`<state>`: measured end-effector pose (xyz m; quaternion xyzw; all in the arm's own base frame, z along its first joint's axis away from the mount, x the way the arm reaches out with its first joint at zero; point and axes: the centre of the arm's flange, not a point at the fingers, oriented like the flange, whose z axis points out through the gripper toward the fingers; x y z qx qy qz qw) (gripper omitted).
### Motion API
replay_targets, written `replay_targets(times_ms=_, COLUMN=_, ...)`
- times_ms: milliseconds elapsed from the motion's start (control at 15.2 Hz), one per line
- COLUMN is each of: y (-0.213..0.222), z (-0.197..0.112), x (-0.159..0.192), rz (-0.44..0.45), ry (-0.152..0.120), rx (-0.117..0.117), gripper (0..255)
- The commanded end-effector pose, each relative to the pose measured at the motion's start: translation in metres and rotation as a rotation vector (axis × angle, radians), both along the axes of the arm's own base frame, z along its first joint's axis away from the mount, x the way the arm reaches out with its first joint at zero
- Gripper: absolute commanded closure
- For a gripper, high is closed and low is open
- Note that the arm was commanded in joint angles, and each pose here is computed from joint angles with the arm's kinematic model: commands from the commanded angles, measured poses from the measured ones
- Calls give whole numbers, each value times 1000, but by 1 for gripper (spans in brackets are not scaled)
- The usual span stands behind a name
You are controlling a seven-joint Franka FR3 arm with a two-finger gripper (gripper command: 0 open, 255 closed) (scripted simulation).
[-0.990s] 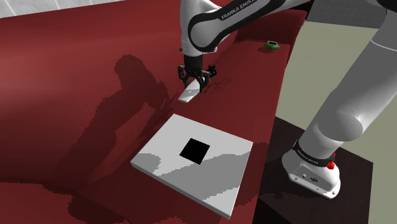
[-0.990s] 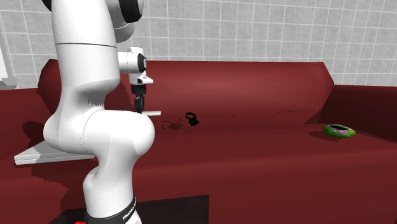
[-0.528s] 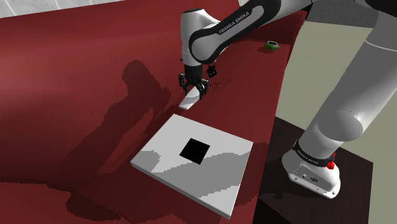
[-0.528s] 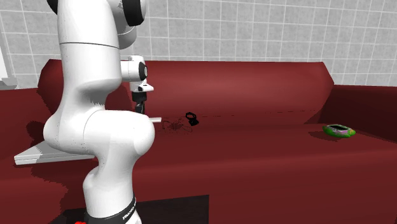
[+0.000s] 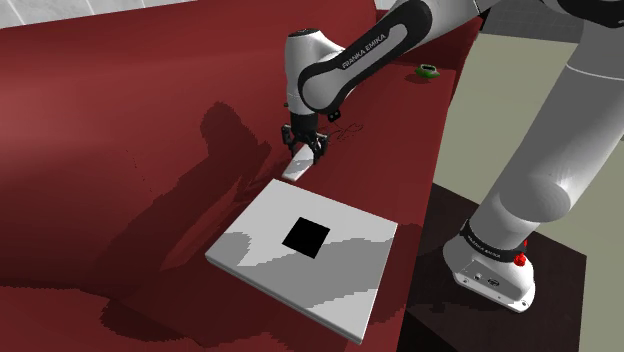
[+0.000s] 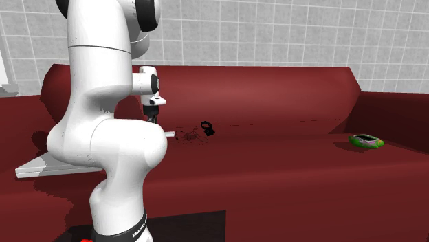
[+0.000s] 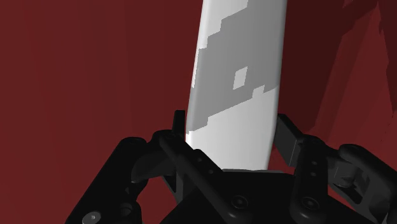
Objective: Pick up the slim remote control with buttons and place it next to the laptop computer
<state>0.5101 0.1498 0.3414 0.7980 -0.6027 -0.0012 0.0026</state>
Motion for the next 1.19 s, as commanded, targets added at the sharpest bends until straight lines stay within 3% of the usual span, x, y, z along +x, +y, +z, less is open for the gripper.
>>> replay_targets(times_ms=0, y=0, z=-1, x=0, rz=0, ry=-1, rx=0, gripper=255)
replay_targets(times_ms=264, y=0, z=-1, x=0, rz=0, ry=-1, rx=0, gripper=255)
replay_targets(times_ms=330, y=0, z=-1, x=0, rz=0, ry=-1, rx=0, gripper=0)
replay_targets(times_ms=660, y=0, z=-1, x=0, rz=0, ry=-1, rx=0, gripper=0)
replay_targets(times_ms=924, y=0, z=49, x=0, rz=0, ry=-1, rx=0, gripper=0)
replay_targets(times_ms=1122, y=0, z=49, x=0, rz=0, ry=-1, rx=0, gripper=0)
